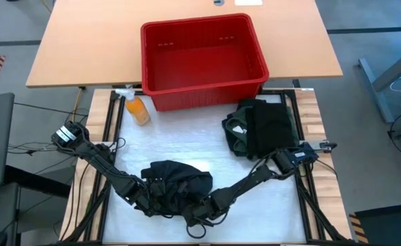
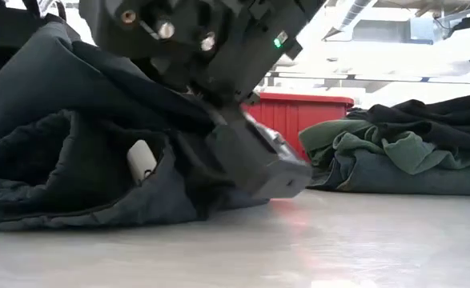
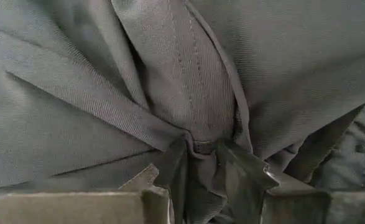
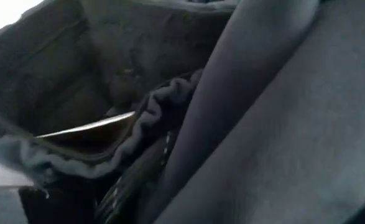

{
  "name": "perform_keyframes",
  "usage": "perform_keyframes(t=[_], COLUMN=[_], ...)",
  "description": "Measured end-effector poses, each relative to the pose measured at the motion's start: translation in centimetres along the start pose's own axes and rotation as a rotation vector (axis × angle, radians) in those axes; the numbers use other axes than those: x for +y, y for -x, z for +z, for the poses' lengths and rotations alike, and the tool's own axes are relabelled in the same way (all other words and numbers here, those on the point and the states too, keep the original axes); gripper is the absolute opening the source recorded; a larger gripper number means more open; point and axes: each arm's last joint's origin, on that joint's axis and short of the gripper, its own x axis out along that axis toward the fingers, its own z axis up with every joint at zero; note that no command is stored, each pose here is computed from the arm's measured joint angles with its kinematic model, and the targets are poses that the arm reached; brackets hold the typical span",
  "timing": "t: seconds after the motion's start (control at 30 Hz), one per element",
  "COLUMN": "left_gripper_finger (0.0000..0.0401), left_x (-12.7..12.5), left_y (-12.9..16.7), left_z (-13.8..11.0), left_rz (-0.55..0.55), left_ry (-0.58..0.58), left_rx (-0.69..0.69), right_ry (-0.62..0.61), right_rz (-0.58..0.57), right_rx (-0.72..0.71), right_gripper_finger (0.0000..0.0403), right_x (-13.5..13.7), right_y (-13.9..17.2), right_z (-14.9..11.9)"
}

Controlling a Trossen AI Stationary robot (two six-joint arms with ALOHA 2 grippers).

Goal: Fold laundry
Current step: Stack the black shorts on top of the black shirt

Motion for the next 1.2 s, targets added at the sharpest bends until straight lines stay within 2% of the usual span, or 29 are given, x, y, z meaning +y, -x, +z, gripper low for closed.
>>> perform_keyframes(t=[0.1, 0.23, 0.33, 0.43, 0.6, 0.73, 0.87, 1.0, 1.07, 1.2], left_gripper_finger=[0.0086, 0.0086, 0.0086, 0.0086, 0.0086, 0.0086, 0.0086, 0.0086, 0.0086, 0.0086], left_x=[-0.1, -0.1, -0.1, -0.2, -0.6, -1.2, -1.7, -2.2, -2.1, -1.4], left_y=[0.0, 0.0, 0.0, 0.1, 0.2, 0.3, 0.3, 0.5, 0.9, 2.1], left_z=[-0.1, -0.1, -0.1, -0.1, -0.3, -0.1, 0.3, 0.8, 1.0, 1.8], left_rz=[-0.001, -0.004, -0.005, -0.009, -0.033, -0.075, -0.124, -0.180, -0.197, -0.199], left_ry=[-0.005, -0.027, -0.044, -0.056, -0.078, -0.073, -0.060, -0.106, -0.125, -0.129], left_rx=[0.000, -0.001, -0.003, 0.000, -0.009, -0.043, -0.085, -0.132, -0.157, -0.209], right_ry=[-0.025, -0.101, -0.222, -0.372, -0.565, -0.630, -0.638, -0.631, -0.649, -0.766], right_rz=[-0.009, 0.045, 0.109, 0.239, 0.432, 0.476, 0.475, 0.512, 0.569, 0.797], right_rx=[-0.026, -0.104, -0.124, -0.146, -0.135, -0.155, -0.160, -0.180, -0.184, -0.222], right_gripper_finger=[0.0346, 0.0342, 0.0312, 0.0241, 0.0055, 0.0052, 0.0074, 0.0059, 0.0059, 0.0059], right_x=[0.0, -0.9, -1.5, -1.8, -1.4, -1.3, -1.5, -2.7, -3.7, -6.1], right_y=[-0.6, -1.3, -1.9, -2.4, -2.5, -1.5, 0.4, 2.8, 3.7, 4.3], right_z=[0.2, 0.0, -0.6, -1.1, -1.5, -1.0, -0.5, -0.5, -1.0, -2.4])
